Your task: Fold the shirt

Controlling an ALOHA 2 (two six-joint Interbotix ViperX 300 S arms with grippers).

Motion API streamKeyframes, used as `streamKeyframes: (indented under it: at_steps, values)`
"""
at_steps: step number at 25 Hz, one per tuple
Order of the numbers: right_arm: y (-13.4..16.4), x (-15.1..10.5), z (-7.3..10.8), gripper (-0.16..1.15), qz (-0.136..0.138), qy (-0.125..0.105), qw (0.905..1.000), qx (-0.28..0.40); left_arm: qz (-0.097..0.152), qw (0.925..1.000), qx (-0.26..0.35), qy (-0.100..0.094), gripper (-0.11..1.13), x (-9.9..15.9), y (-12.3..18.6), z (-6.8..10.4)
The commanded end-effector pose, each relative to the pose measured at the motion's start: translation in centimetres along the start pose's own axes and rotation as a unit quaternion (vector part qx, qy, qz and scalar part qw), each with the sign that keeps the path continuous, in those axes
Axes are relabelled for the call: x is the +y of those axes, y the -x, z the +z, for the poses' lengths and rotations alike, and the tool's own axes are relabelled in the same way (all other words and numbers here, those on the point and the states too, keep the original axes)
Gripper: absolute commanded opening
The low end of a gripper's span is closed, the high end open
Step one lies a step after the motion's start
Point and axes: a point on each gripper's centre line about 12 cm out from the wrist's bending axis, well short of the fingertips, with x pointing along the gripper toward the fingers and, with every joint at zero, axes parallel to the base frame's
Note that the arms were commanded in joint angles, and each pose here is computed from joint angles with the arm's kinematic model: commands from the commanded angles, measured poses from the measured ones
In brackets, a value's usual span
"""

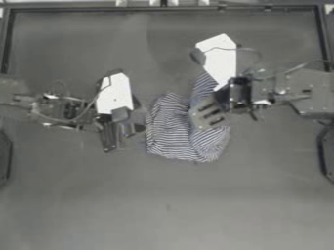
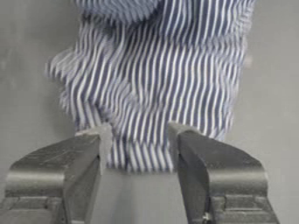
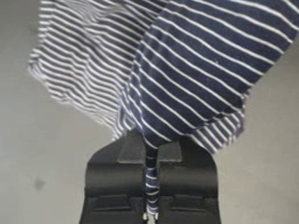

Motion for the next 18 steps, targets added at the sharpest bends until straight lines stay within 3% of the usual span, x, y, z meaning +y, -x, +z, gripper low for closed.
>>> streamKeyframes:
  at_steps: [1,13,18]
  values:
    - [1.4,1.2,1.0,0.07,0.003,-0.001,1.0,-0.003,0.006,0.9995,-0.029,0.006,0.81,0.2,2.6,1.2]
    - [0.9,4.2,2.3,0.07,-0.033,0.022,0.9987,0.032,0.024,0.9995,-0.009,0.019,0.81,0.7,4.8,-0.9]
    - [0.2,5.3,2.8,0.07,-0.03,0.021,0.9986,0.038,0.024,0.9994,-0.01,0.024,0.81,0.7,5.5,-1.4]
